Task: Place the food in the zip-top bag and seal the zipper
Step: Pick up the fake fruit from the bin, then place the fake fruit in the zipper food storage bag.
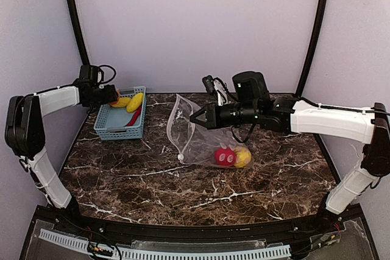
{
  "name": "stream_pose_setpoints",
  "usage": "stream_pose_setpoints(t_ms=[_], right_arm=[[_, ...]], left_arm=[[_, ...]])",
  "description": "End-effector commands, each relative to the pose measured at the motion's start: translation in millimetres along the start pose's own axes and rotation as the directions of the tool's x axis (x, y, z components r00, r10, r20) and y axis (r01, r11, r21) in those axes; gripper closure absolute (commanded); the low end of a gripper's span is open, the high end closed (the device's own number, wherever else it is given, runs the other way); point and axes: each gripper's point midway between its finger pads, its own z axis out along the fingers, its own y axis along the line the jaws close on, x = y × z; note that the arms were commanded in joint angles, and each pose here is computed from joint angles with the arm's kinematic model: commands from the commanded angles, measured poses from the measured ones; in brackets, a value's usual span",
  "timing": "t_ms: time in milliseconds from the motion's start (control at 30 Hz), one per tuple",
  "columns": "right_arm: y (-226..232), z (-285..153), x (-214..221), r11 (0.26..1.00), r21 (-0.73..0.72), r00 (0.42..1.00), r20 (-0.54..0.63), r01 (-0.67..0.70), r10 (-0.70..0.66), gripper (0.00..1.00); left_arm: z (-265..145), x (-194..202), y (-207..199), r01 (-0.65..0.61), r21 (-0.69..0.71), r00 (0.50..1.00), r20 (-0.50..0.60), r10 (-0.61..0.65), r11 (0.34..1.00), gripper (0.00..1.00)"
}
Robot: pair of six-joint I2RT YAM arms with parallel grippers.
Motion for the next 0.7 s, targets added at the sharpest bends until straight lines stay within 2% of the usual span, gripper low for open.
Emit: stream_pose_setpoints(t_ms=[0,100,267,400,500,567,667], right_arm=[[4,2,1,1.000,-0.020,1.000,0.008,0.004,-0.003,1.00],[5,1,1,1.000,-0.019,1.000,0.009,0.004,-0.003,1.00],[7,0,-2,1.000,-0.018,1.000,0.007,0.003,-0.003,1.00],[9,-3,-5,1.000,-0.012,1.000,0.008,0.010,-0.010,1.00],[6,-6,-7,1.000,0.014,1.000,0.007,0.012,-0.012,1.00],[5,-8,-8,1.000,0.025,1.000,0.010,0.011,-0.011,1.00],[7,-10,-11,1.000,0.027,1.000,0.017,0.007,-0.008,1.00]], left_arm=[[-50,-27,-34,0.034,0.187,0.993,0.107,-0.055,0.982,0.35],[-94,-33,-64,-0.030,0.310,0.988,0.156,-0.020,0.950,0.35],[-156,-11,-129,-0.195,0.547,0.973,0.209,0.093,0.814,0.34],[-198,24,-175,-0.270,0.729,0.962,0.224,0.153,0.629,0.34],[-232,47,-206,-0.287,0.845,0.956,0.227,0.184,0.452,0.34],[-248,60,-221,-0.282,0.888,0.954,0.219,0.204,0.364,0.34],[-259,78,-237,-0.249,0.927,0.956,0.187,0.227,0.280,0.34]])
